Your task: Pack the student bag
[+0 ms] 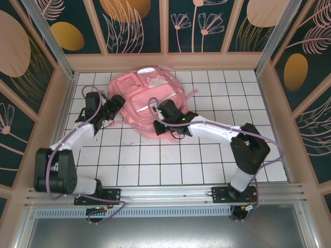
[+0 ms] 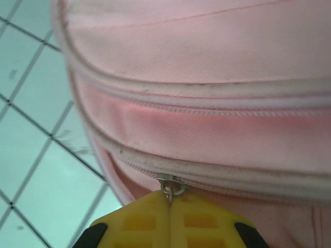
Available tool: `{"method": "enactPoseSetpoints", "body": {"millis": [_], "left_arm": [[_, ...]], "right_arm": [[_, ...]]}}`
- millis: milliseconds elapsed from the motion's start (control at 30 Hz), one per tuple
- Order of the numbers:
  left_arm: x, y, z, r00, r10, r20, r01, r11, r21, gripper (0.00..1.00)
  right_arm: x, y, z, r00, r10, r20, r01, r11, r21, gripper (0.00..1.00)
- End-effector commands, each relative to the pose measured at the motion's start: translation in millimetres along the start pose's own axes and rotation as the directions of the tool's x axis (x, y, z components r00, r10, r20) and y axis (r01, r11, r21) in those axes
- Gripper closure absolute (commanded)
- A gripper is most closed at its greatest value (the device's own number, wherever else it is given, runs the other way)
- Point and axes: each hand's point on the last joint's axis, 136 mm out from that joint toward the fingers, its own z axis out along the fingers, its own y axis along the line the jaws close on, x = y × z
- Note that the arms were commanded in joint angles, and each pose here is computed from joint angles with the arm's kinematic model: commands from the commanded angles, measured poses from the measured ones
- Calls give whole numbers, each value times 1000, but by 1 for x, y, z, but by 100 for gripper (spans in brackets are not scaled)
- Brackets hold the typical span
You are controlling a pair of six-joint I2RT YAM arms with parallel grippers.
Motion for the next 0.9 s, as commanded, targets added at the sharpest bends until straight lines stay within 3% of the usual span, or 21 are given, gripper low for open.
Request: {"method": "enactPoseSetpoints", "body": {"millis": [0,267,533,867], "left_arm": [[20,29,-19,999,-34,-4,34,997,-75,34],[64,22,-37,976,-174,-134,188,977,99,51],[64,9,-26,960,-213,-181,243,956,163,69],[66,8,-6,952,-225,-209,259,954,150,69]], "right_arm": [[-38,46,8,997,6,81,7,988,-153,100],[-55,77,34,996,-1,94,21,977,-212,100],[-51,88,35,997,-17,82,35,973,-230,100],[-45,92,34,997,-42,70,56,977,-206,100]]}}
